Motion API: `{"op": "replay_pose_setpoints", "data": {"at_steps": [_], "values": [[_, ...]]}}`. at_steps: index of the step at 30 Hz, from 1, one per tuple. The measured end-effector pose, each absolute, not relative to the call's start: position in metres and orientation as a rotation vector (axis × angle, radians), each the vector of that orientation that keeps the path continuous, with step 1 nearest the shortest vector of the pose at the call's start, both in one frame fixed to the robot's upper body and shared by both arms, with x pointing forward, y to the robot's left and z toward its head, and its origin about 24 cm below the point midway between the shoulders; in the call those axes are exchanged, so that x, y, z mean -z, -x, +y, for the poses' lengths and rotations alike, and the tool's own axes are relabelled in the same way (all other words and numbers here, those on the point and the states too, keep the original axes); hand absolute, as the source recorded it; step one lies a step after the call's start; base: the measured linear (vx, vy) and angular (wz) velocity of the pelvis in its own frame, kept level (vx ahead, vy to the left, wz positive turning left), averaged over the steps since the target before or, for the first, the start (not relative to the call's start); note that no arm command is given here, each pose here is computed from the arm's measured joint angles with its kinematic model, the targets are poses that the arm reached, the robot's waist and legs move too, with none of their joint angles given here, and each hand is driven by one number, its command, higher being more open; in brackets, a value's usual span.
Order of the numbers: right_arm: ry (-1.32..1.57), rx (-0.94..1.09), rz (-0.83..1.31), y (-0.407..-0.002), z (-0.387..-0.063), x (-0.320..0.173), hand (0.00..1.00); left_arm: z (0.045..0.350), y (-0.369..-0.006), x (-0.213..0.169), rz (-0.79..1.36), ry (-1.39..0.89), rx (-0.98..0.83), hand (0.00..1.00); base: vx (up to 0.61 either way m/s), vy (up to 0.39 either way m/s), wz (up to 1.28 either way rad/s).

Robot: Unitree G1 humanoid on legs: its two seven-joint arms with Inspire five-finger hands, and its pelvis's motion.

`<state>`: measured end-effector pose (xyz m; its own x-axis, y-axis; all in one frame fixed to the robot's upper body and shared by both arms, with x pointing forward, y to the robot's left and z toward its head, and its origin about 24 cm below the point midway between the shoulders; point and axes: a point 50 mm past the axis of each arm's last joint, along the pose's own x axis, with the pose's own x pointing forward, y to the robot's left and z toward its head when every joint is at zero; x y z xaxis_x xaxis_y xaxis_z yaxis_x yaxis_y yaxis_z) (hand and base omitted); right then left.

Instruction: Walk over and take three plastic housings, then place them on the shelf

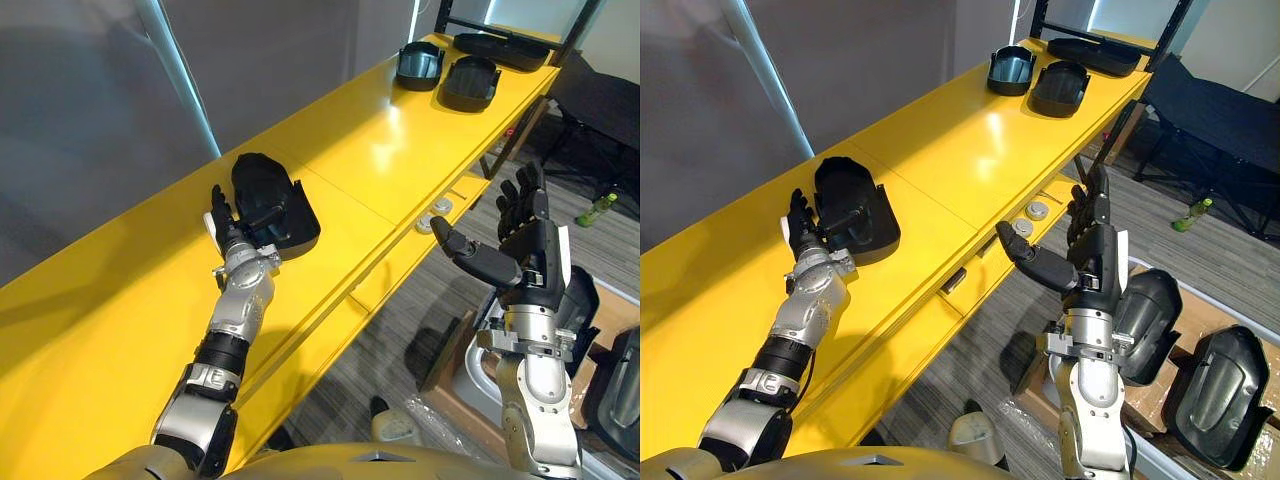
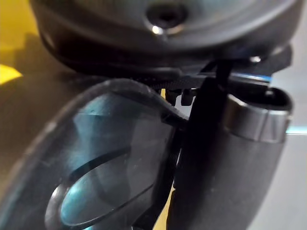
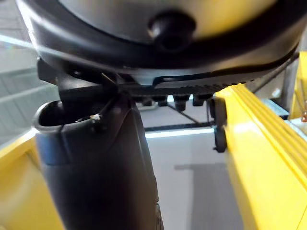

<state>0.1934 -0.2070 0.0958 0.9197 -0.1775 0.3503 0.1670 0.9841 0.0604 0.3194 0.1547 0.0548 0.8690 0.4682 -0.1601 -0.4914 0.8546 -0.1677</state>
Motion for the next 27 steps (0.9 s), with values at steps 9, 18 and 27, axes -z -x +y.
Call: {"op": "replay_pose_setpoints", "data": {"at_steps": [9,18,27], "values": [[-0.061,0.004,-0.488,-0.207,-0.176,-0.114,1.0,0.131,-0.302,-0.081,0.018,0.397,-0.336,1.0,0.01,0.0,0.16],[-0.148,-0.193,-0.512,-0.238,-0.141,-0.121,1.0,0.131,-0.281,-0.1,-0.117,0.36,-0.15,1.0,-0.02,0.014,0.27],[-0.189,-0.397,-0.469,-0.249,-0.1,-0.118,1.0,0.16,-0.239,-0.106,-0.233,0.34,-0.155,1.0,0.0,-0.002,0.22]]}}
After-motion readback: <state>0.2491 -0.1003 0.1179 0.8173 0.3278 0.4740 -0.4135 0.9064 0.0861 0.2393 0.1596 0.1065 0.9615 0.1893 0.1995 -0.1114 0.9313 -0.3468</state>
